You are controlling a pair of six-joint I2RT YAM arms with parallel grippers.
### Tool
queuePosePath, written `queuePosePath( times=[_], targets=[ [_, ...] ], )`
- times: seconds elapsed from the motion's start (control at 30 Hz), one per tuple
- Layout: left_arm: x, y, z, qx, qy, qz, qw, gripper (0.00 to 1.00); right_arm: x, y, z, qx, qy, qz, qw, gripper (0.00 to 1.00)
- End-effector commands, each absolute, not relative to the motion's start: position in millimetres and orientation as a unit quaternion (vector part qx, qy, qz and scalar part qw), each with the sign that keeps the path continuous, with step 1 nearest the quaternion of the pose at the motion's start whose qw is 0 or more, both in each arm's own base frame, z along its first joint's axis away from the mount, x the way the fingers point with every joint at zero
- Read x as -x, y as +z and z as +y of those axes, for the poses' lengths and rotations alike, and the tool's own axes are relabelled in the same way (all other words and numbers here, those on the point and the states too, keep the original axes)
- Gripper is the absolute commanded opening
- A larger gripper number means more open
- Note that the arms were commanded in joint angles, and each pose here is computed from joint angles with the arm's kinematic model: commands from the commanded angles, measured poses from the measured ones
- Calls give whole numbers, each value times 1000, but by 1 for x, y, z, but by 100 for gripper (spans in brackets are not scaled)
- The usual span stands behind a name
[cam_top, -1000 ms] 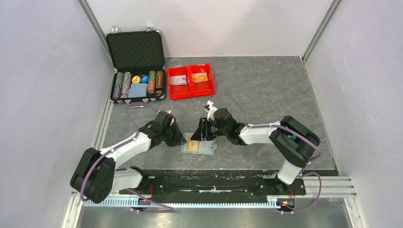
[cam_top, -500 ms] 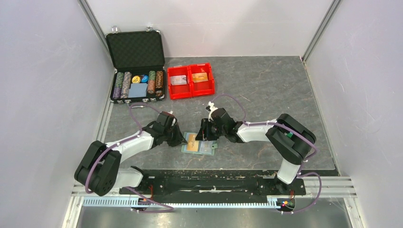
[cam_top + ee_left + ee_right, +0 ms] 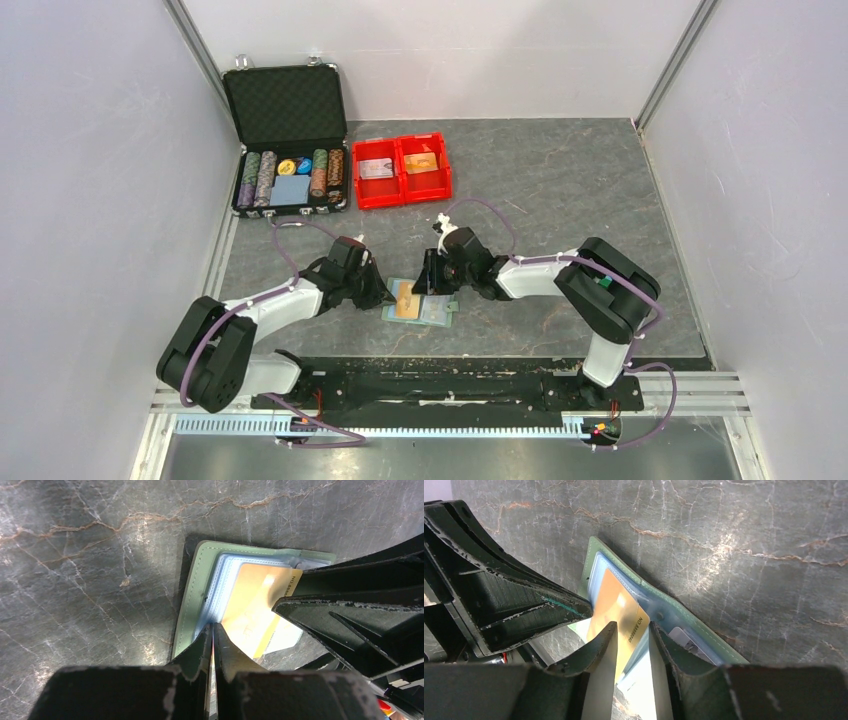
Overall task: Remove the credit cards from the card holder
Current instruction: Remove the credit card from the card holder.
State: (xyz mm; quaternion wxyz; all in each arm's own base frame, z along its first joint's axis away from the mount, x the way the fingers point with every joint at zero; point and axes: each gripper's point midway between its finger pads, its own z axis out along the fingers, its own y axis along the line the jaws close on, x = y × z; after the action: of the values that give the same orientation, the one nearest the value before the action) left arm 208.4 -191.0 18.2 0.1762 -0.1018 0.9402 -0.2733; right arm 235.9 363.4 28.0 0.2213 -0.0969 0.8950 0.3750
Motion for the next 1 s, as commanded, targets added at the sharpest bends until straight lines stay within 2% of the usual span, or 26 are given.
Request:
queuePosePath(
  times=[0.0, 0.27, 0.97],
  targets=[
    [-192, 0, -182, 97, -249, 952, 151, 9, -235, 25, 365, 93, 388, 890, 221, 28],
    [-191, -4, -181, 98, -245, 954, 144, 10, -235, 34, 357, 91, 400, 882, 233, 0],
    [-196, 12, -189, 89, -267, 947, 155, 13, -244, 64, 314, 118, 411, 868, 252, 0]
  ],
)
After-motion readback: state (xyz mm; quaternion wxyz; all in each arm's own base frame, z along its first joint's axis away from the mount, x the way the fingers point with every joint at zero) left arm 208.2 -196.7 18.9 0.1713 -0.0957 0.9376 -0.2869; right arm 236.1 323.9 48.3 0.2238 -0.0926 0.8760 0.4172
